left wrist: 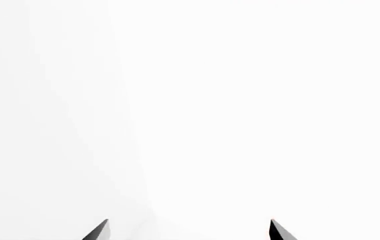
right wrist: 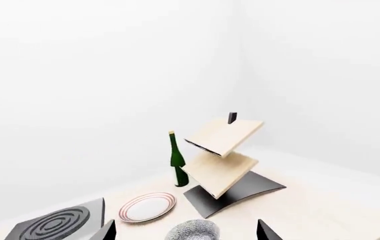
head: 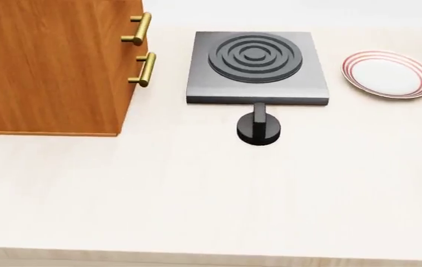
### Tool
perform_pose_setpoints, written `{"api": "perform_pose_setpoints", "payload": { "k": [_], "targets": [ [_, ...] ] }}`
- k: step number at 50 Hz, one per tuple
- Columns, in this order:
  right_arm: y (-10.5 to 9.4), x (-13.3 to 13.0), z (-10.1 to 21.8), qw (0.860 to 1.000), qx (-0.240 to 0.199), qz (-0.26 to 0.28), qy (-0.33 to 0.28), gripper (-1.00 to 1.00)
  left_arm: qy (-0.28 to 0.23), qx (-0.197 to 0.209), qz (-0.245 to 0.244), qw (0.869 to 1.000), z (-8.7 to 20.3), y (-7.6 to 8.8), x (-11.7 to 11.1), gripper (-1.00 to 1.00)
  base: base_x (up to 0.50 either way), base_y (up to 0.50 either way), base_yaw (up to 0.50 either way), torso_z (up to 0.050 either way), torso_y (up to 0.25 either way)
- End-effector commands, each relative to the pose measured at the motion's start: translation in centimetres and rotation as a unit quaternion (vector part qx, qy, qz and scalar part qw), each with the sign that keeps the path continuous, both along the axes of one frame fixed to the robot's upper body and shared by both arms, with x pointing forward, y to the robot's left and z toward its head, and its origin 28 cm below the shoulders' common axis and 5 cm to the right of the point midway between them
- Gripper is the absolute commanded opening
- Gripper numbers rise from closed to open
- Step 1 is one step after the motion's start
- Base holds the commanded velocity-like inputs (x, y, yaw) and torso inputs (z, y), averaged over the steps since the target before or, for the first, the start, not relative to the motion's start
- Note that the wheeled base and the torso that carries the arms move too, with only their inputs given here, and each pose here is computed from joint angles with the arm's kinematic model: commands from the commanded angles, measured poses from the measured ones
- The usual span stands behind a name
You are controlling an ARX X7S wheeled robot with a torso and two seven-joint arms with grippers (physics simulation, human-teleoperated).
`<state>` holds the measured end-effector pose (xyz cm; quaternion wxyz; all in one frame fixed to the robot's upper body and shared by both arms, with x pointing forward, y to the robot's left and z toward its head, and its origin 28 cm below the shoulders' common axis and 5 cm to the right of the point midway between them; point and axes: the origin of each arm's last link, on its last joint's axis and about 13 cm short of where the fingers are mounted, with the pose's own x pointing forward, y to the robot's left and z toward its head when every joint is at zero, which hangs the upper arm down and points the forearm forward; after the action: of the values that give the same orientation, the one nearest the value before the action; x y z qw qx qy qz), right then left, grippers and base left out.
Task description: Put the bowl on the stove.
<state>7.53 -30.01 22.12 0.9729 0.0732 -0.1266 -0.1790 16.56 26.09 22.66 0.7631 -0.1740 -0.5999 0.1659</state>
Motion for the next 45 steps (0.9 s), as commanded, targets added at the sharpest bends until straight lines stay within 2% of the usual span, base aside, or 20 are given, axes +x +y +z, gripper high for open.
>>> {"api": "perform_pose_setpoints", "payload": {
  "k": [1, 13, 45],
  "targets": [
    [-0.04, -0.19, -0.44, 1.000, -0.001, -0.013, 0.006, 1.00, 0.003, 0.001, 0.019, 1.000, -0.16, 0.20, 0.03, 1.00, 0.00, 0.00, 0.00, 0.000, 0.000],
    [0.06, -0.22, -0.36, 1.000, 0.001, -0.009, -0.010, 1.00, 0.007, 0.001, 0.021, 1.000, -0.22, 0.21, 0.15, 1.00, 0.03, 0.00, 0.00, 0.000, 0.000],
    [0.15, 0.08, -0.71, 1.000, -0.002, -0.007, 0.002, 1.00, 0.009, 0.004, 0.019, 1.000, -0.39, 0.13, 0.26, 1.00, 0.50, 0.00, 0.00, 0.000, 0.000]
  ]
}}
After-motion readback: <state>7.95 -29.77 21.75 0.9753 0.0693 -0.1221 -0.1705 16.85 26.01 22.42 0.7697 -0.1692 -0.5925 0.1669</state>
